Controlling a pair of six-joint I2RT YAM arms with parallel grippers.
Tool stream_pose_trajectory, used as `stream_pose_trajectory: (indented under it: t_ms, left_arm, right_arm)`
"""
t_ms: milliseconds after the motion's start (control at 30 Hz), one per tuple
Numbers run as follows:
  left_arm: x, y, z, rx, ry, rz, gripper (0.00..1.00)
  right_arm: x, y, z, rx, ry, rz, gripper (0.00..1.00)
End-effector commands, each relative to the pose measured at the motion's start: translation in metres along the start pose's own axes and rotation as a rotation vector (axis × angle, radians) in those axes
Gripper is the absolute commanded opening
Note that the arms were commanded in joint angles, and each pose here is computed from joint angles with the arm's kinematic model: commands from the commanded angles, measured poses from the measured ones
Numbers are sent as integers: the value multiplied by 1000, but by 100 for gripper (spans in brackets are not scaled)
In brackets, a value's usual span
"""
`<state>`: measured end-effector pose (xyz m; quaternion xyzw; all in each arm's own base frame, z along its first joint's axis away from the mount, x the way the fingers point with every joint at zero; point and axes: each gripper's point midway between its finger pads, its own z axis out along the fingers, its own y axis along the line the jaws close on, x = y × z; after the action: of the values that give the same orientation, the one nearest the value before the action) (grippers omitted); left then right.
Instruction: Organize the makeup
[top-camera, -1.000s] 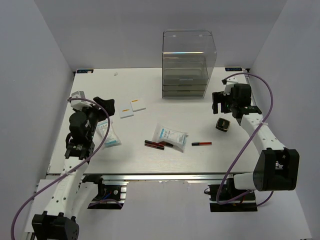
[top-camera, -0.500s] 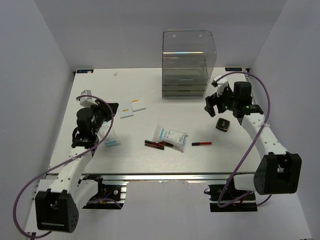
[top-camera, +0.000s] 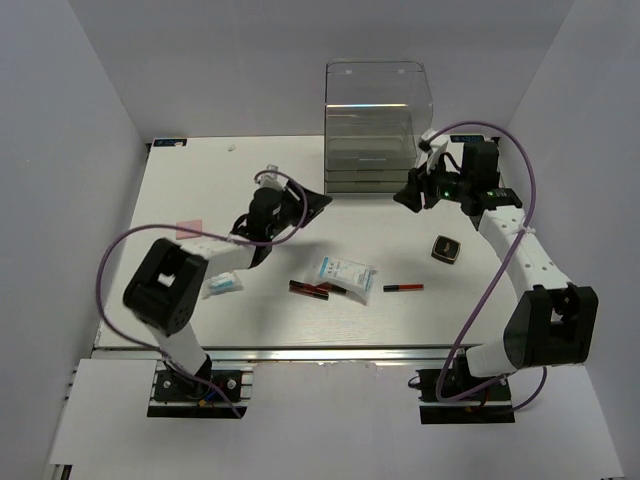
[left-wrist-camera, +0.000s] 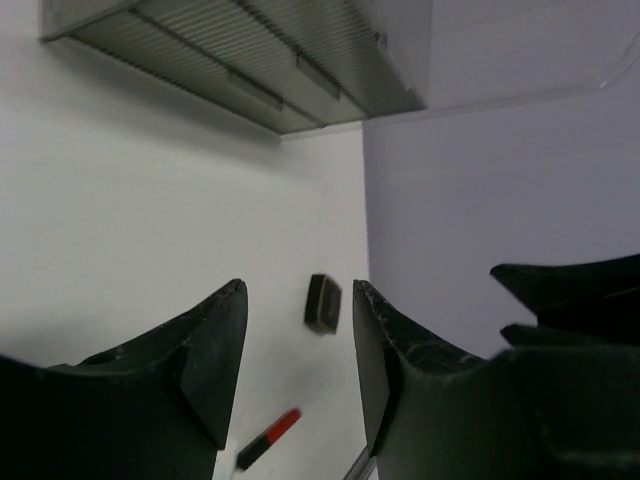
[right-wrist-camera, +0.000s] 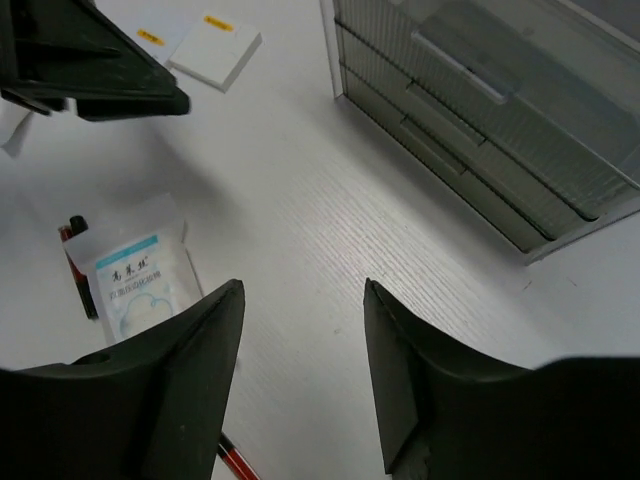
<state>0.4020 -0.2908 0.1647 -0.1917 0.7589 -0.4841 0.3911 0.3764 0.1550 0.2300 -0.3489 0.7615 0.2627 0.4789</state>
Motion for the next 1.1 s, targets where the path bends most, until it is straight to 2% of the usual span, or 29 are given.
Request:
stream_pose_trajectory:
  t_ms: [0,133,233,367,600,900,1067]
  left_arm:
    - [-31,-70,32,201,-123,-123,56]
    - [-46,-95,61,278,-240,-165,53]
    - [-47,-93,84,262,-299,-201,51]
    - [-38,-86,109,257,-311,-250,50]
    - [-28,-80,135,223,-332,-271,51]
    - [-31,-76,160,206,-360,-278,52]
    - [-31,-68,167,181,-373,-309,48]
  right_arm:
    - [-31,-13,6,57,-116,137,58]
    - [-40,-25,8,89,-159,281,57]
    - [-49,-29,0,115,-212,292,57]
    - [-63,-38,-20,149,-290,283,57]
    - [-57,-60,-45,206,-309,309,58]
    - [-44,-58,-48,203,-292,311,59]
    - [-44,-58,-48,201,-292,311,59]
